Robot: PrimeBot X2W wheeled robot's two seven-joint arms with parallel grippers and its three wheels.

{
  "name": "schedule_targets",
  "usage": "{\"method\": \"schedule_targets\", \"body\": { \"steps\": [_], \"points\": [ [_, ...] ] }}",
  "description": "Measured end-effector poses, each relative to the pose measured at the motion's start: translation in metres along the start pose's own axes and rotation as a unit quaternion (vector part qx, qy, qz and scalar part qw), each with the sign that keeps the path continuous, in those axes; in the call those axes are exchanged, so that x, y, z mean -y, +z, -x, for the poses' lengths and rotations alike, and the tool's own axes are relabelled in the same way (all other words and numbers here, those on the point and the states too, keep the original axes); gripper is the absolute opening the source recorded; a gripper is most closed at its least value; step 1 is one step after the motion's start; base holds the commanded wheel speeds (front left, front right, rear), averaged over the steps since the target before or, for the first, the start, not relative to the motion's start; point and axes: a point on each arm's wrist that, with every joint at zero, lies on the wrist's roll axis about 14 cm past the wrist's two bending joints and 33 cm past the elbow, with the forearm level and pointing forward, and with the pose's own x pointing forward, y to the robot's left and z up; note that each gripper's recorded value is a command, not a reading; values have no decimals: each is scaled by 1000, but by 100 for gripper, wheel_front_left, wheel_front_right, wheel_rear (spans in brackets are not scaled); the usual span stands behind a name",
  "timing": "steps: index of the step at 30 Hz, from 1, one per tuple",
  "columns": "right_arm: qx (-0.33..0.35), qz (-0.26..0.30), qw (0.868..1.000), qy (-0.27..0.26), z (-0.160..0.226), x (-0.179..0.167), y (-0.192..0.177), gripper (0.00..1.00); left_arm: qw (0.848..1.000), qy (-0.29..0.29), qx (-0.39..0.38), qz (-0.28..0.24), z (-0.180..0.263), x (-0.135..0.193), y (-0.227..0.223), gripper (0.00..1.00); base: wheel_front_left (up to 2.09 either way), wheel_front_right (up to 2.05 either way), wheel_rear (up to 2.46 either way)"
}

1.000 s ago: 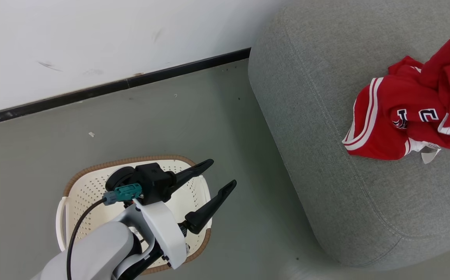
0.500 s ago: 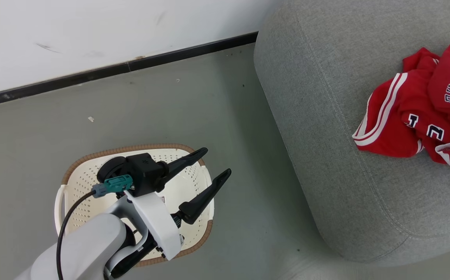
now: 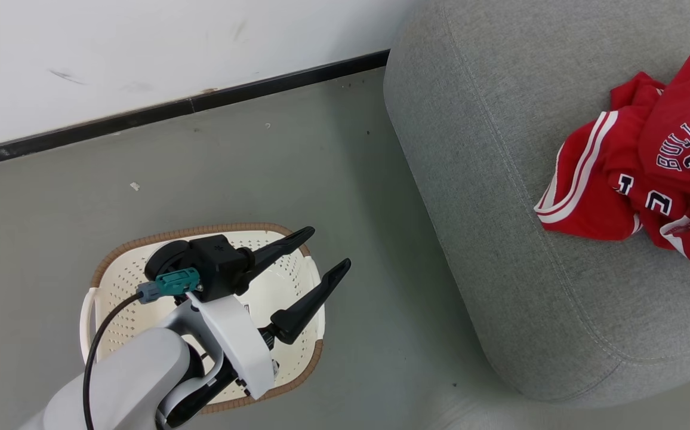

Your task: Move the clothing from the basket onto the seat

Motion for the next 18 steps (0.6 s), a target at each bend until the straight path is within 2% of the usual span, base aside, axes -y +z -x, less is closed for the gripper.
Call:
{"method": "schedule_targets", "body": {
  "steps": [1,2,3,4,13,18],
  "points": [
    [0,0,1000,-1,1,1,0,46,1000,0,0,-1,0,1,1,100,0,0,0],
    [-1,0,1000,-3,1,2,0,65,1000,-1,1,-1,0,1,1,100,0,0,0],
    [-3,1,1000,-5,2,4,-1,95,1000,-1,2,-1,0,2,2,100,0,0,0],
    [-4,2,1000,-6,3,5,-1,100,1000,-1,3,0,0,3,3,100,0,0,0],
    [-11,-7,1000,1,8,1,-1,100,1000,-2,12,-4,-1,8,10,100,0,0,0],
    [-64,-33,997,3,15,0,-15,100,1000,-5,20,-9,-3,15,16,100,0,0,0]
  ]
}}
